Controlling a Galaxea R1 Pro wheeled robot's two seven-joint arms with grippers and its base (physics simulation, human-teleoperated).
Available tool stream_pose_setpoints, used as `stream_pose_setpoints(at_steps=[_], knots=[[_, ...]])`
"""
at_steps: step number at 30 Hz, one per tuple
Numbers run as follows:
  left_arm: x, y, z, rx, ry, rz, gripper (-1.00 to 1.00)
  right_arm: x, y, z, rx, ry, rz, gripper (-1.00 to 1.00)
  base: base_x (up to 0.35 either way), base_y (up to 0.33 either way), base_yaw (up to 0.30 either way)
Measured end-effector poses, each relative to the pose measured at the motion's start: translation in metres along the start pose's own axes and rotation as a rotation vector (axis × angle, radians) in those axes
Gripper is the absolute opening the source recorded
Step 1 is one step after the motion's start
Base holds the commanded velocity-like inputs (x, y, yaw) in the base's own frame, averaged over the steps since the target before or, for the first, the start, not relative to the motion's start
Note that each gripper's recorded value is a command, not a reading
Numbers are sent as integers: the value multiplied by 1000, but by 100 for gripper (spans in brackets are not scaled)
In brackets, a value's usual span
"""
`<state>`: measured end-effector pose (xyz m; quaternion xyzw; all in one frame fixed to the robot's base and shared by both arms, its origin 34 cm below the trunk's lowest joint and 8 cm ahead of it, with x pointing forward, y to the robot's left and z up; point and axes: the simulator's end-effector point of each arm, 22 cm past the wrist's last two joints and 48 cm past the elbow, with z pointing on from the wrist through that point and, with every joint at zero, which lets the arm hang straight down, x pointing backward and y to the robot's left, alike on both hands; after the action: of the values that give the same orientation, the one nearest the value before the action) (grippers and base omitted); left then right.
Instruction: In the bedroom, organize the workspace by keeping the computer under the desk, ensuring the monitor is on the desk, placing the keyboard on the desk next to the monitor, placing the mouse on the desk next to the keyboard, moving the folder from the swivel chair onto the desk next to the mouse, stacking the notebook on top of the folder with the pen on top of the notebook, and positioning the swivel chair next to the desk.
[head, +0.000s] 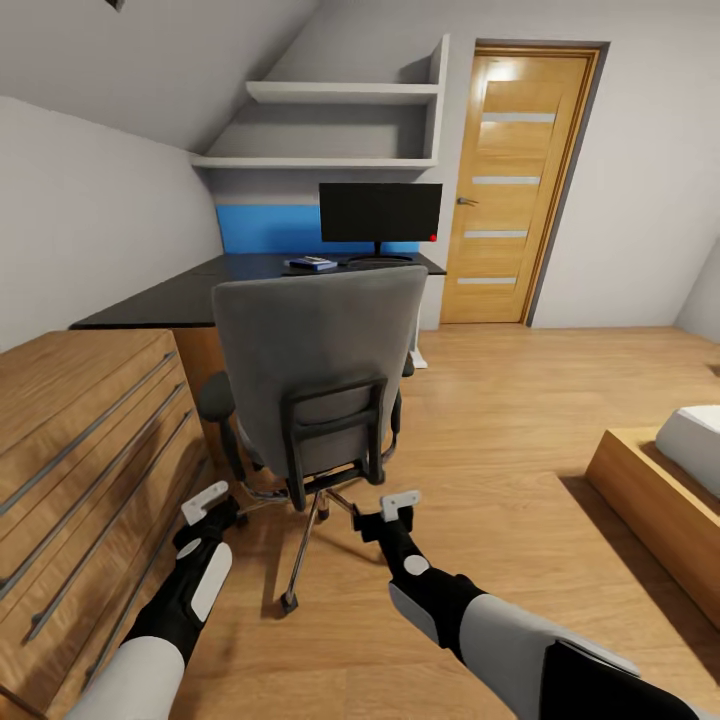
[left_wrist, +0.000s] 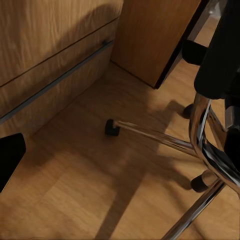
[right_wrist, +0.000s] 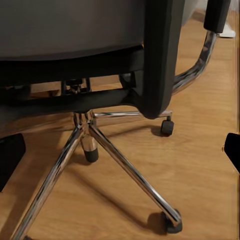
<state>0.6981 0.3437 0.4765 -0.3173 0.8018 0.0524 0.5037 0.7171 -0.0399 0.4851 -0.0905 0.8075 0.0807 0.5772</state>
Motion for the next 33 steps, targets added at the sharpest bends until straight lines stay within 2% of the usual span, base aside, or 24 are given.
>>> stream_pose_setpoints(at_steps=[7,11,14,23,27,33], knots=[[3,2,0,-4,7,-1,100,1,-32,0,57,-12,-9,100,30,0,0],[4,2,0,-3,10,0,100,3,-57,-2,96,-13,-15,100,209,0,0],[4,1,0,-3,11,1,100,4,-68,-2,113,-12,-16,100,246,0,0],[4,2,0,-4,12,1,100,5,-92,-3,152,-12,-1,100,94,0,0],[4,3,1,-6,11,0,100,4,-109,-5,179,-18,7,100,165,0,0],[3,7,1,-20,10,-3,100,1,-131,-6,223,-31,45,100,163,-6,0]])
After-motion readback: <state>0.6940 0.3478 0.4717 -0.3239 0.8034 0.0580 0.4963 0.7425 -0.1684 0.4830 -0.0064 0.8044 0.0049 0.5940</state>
